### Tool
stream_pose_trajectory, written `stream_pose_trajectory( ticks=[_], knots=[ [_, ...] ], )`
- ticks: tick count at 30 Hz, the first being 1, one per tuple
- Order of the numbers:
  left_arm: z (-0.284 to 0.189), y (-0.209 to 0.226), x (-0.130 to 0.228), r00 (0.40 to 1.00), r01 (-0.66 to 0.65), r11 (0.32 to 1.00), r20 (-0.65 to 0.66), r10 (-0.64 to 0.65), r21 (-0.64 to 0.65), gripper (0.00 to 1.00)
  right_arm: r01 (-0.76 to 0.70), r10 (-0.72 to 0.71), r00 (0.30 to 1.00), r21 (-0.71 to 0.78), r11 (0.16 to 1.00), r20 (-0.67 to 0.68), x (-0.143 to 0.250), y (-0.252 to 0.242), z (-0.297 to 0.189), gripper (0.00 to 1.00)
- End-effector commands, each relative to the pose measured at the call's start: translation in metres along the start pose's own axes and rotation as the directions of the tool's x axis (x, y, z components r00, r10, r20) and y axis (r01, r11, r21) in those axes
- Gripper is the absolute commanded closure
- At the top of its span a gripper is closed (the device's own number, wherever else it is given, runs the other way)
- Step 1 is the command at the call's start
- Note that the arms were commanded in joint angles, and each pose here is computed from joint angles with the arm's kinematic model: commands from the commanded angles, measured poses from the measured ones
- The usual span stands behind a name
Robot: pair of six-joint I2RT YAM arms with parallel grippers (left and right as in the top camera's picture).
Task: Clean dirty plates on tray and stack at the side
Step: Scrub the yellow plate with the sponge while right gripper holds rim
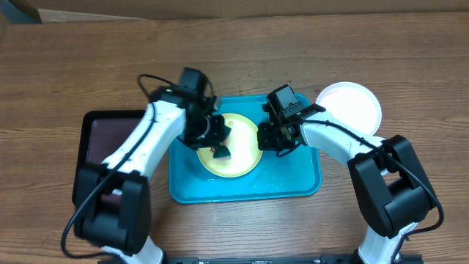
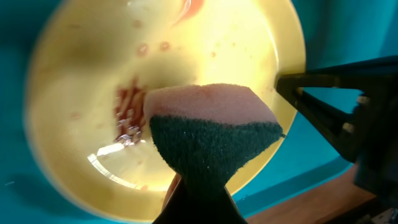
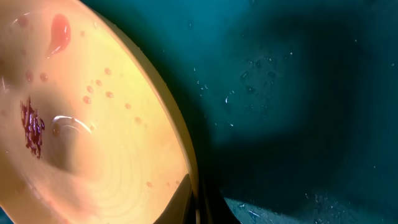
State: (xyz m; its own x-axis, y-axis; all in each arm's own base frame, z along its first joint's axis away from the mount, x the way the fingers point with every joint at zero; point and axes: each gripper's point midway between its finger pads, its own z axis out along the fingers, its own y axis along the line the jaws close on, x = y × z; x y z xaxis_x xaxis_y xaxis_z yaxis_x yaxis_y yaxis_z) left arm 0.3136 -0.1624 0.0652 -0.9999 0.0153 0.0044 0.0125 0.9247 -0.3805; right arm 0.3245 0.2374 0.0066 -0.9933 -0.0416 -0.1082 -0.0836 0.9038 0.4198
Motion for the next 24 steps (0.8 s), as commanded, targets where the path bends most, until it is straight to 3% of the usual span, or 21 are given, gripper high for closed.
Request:
stream_pose_trajectory(
  ticks=[1, 24],
  knots=[
    [0.021, -0.007, 0.007, 0.998, 0.019, 1.000, -0.052, -0.019, 0.004, 0.96, 0.015, -0.014, 1.000, 0.020, 1.000, -0.021, 0.006, -0.004, 0.005, 0.96],
    [0.037, -0.012, -0.002, 0.999, -0.002, 1.000, -0.036, 0.003, 0.013, 0.96, 0.016, -0.013, 0.999, 0.070, 0.997, -0.045, 0.012, -0.015, 0.002, 0.96]
  ],
)
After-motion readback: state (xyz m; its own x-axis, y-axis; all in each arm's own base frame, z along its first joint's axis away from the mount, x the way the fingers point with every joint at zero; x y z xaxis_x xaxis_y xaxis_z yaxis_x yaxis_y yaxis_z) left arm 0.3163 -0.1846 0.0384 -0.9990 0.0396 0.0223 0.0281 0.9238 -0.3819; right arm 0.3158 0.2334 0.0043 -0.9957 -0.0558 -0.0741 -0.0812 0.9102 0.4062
